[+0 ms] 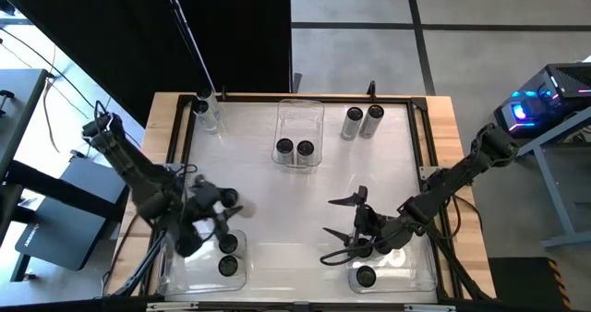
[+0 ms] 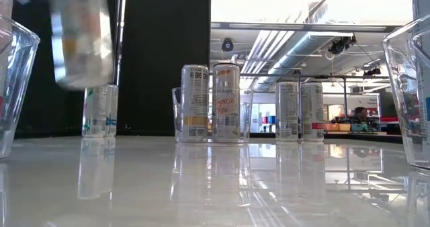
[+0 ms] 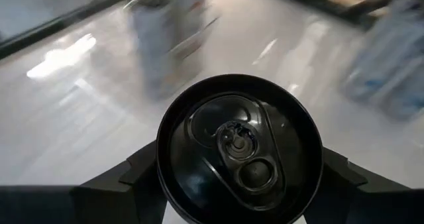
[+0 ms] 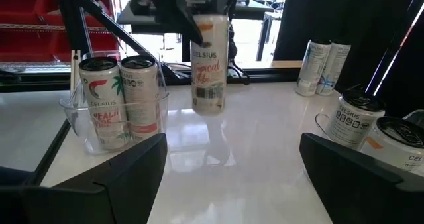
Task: Sort soda cans
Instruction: Put the white yellow soda can into the top middle transparent bin
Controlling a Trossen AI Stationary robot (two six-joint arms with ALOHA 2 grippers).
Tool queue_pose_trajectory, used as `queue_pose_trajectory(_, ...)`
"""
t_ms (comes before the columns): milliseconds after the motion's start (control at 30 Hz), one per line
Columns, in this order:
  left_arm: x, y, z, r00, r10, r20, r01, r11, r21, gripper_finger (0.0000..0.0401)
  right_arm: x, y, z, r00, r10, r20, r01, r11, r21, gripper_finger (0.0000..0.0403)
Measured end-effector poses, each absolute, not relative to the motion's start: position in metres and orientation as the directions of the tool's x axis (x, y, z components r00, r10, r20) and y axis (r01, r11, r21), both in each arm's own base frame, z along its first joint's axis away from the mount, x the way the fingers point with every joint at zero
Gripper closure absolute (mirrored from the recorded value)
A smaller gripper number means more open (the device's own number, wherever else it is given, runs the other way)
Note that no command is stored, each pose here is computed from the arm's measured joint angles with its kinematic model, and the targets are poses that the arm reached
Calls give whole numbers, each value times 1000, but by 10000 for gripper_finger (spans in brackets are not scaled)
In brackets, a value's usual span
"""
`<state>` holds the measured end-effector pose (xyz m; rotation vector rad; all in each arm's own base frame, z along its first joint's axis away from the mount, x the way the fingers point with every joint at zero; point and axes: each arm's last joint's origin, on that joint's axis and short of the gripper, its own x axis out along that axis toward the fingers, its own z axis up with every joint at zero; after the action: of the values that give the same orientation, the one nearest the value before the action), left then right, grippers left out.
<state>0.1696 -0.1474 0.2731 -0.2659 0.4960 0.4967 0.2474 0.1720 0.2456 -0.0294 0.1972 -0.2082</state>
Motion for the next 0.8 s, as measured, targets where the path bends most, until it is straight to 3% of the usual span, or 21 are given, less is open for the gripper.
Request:
queue_pose_trajectory(267,243,-132,281,847,244,-473,-350,925,-148,158,247,172,246,959,-209,-192,207,978,-30,61)
queue_pose_trajectory(800,293,-118,225,751,304,-585,-415,907,-62,146,246,171,242,952,-214,-219,218,976,-6,61)
